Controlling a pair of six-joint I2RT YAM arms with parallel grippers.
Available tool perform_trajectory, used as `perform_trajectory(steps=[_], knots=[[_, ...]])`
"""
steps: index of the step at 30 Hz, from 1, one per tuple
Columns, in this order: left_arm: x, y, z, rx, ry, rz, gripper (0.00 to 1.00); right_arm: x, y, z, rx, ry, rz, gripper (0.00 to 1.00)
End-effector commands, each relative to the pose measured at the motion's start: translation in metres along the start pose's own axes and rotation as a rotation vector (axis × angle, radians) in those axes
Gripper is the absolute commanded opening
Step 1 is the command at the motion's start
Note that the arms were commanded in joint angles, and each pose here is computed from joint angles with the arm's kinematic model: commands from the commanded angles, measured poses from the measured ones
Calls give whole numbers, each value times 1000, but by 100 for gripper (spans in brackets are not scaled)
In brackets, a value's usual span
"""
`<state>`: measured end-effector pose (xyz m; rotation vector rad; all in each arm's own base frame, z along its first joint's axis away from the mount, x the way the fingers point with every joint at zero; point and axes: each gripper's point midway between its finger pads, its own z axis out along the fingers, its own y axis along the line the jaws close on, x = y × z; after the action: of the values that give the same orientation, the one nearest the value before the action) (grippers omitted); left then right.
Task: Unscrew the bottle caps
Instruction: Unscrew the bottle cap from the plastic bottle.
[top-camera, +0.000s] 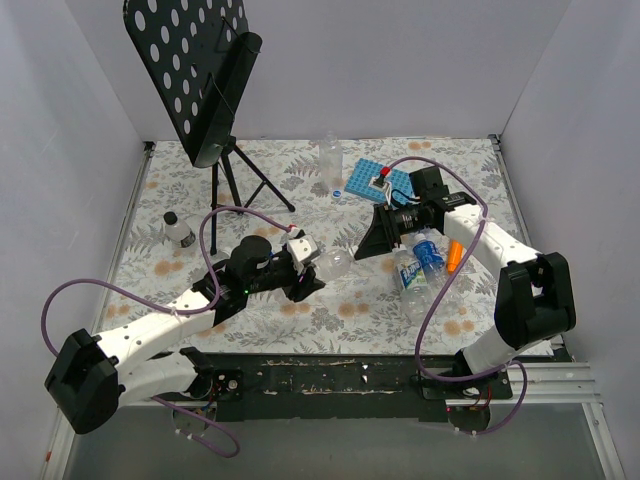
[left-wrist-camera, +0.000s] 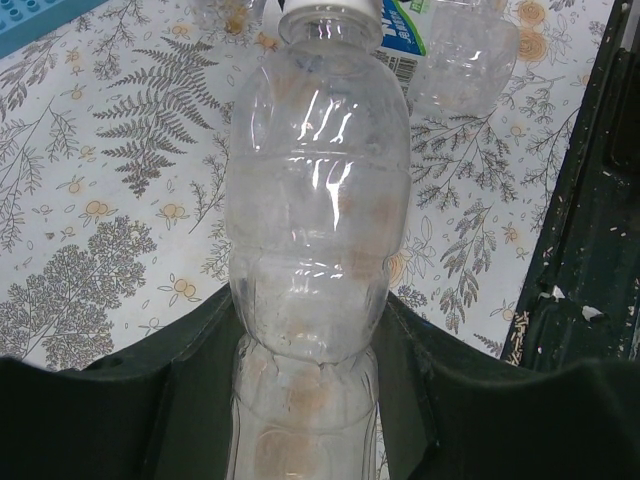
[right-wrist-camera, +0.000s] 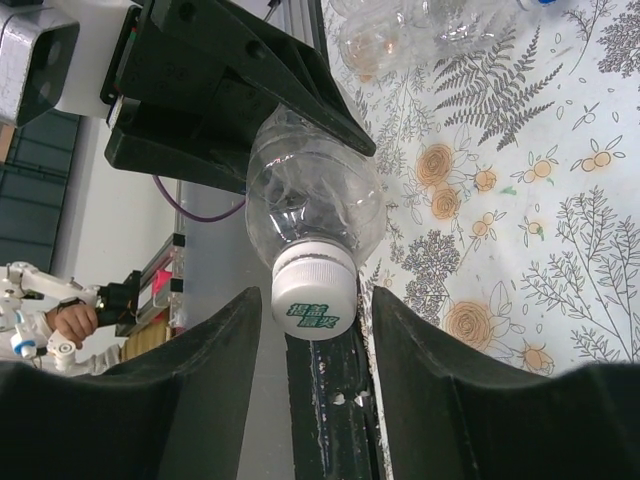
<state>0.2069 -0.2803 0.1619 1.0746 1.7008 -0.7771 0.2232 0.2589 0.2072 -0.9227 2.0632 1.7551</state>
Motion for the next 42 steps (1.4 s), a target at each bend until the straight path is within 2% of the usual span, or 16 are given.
perform_trajectory(steps=[1,8,11,15,17,21,24,26,35,42], knots=[[-8,-3,-1,16,-23,8,3,-11,11,0,-11,-13,-74,49],[-9,-7,-2,37,-27,8,3,-4,16,-1,-9,-1,-167,1],[-11,-16,-4,83,-39,12,3,0,13,-4,42,34,-276,1],[-10,-30,-5,160,-40,4,3,6,20,-11,48,77,-517,1],[-10,-36,-5,199,-37,-2,3,13,31,-16,17,95,-732,1],[-9,-43,-6,240,-34,-9,3,38,42,-26,-34,193,-1311,1],[-9,-45,-6,249,-33,-12,3,46,33,-31,-28,301,-1530,1],[-8,-45,-6,251,-27,-18,3,48,31,-30,-35,322,-1556,1],[-7,-46,-6,250,-23,-28,3,56,32,-21,-46,262,-1549,1],[-6,-43,-5,240,-20,-30,3,52,35,-18,-38,212,-1480,3]])
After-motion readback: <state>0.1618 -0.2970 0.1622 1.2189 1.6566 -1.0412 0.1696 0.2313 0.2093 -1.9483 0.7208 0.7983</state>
